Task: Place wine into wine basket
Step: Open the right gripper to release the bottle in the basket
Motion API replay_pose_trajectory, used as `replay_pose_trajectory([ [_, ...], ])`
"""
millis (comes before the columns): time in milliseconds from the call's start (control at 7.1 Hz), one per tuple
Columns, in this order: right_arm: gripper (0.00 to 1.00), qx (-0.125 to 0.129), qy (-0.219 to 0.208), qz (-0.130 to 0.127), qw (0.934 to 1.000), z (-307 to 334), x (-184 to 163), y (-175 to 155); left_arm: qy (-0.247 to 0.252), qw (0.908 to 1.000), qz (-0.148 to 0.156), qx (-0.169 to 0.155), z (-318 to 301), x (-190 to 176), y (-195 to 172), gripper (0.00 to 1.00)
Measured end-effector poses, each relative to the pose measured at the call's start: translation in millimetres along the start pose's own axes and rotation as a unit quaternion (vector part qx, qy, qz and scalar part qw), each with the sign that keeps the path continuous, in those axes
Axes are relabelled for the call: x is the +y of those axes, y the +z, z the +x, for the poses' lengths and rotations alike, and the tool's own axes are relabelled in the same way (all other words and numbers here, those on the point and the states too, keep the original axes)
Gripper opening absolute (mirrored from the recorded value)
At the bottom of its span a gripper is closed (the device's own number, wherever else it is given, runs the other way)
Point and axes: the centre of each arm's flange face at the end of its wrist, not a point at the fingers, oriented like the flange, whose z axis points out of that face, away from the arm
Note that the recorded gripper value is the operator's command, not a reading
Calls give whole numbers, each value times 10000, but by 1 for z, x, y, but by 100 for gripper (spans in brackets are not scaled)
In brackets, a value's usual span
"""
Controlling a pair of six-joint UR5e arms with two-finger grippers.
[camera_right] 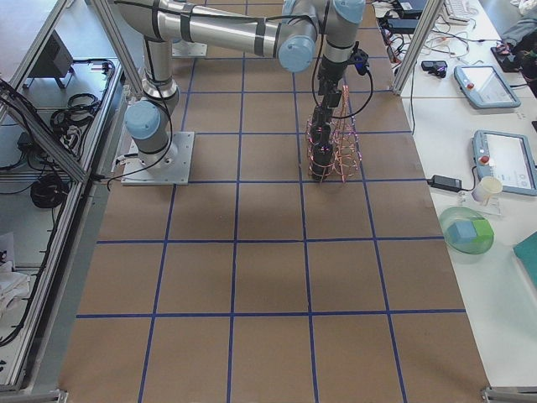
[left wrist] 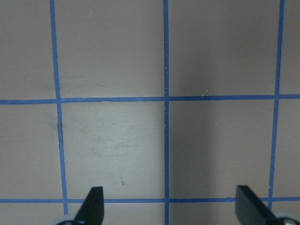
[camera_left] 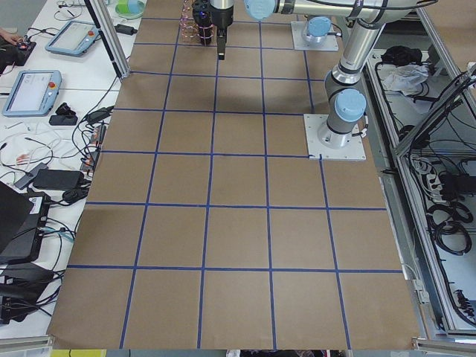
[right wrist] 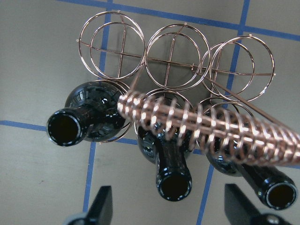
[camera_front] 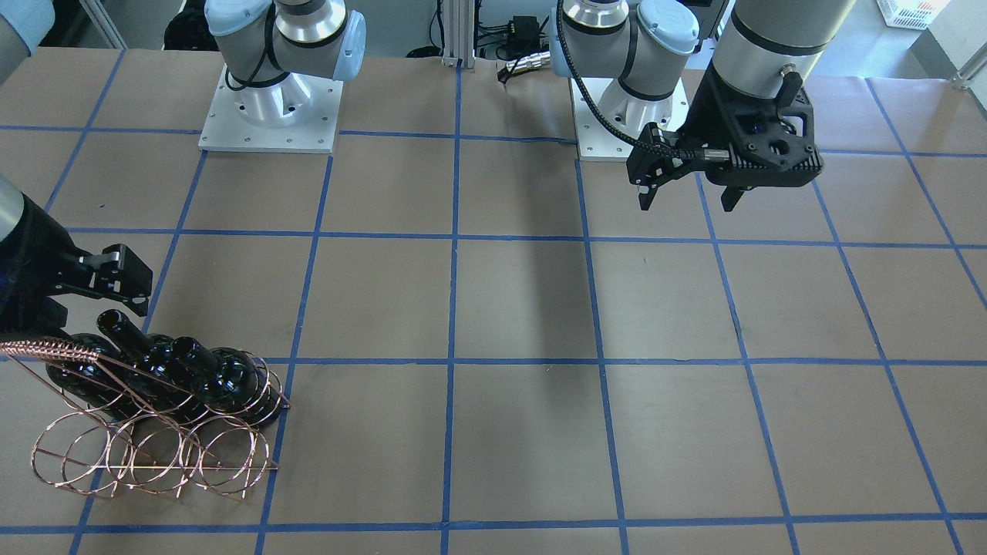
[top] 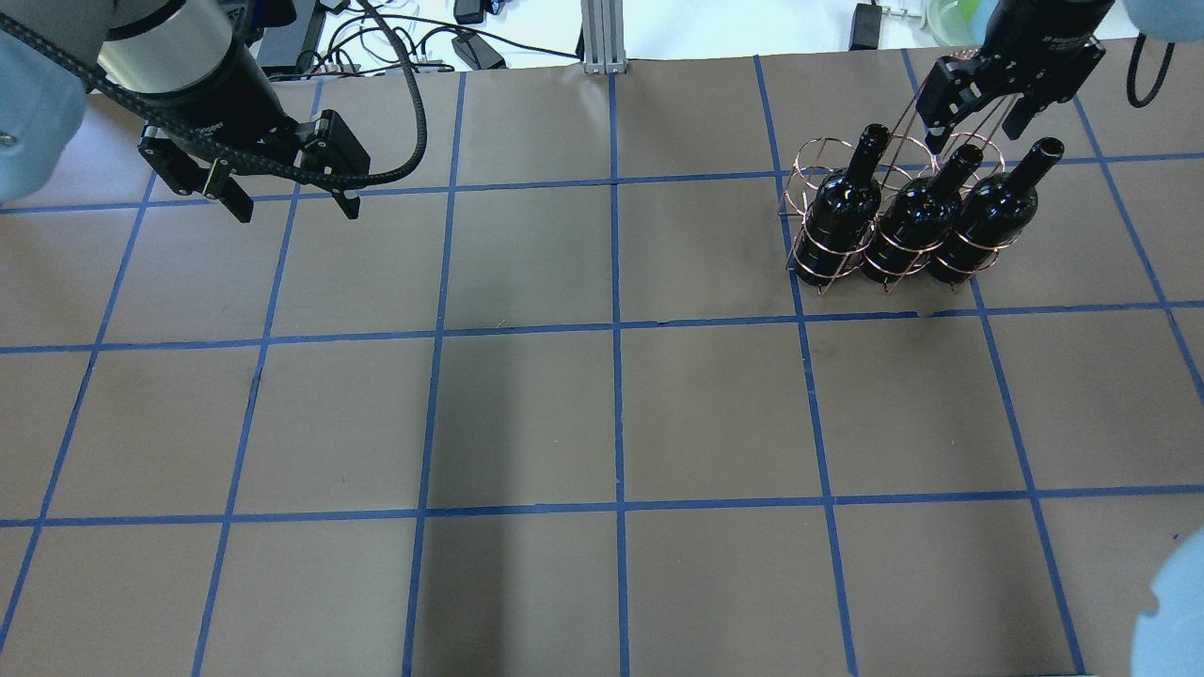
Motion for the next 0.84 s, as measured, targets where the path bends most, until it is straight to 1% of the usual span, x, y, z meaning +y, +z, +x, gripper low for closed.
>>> replay_pose_trajectory([
  [282,100,20,102,105,9999,-13,31,-39,0,10000,-4,0,0,0,1,100],
  [563,100,56,359,249,9990,-39,70,-77,-23,10000,-5,3,0,0,1,100],
  [845,100,88,560,250,9981,-70,98,-100,-32,10000,-2,12,1,0,0,100],
])
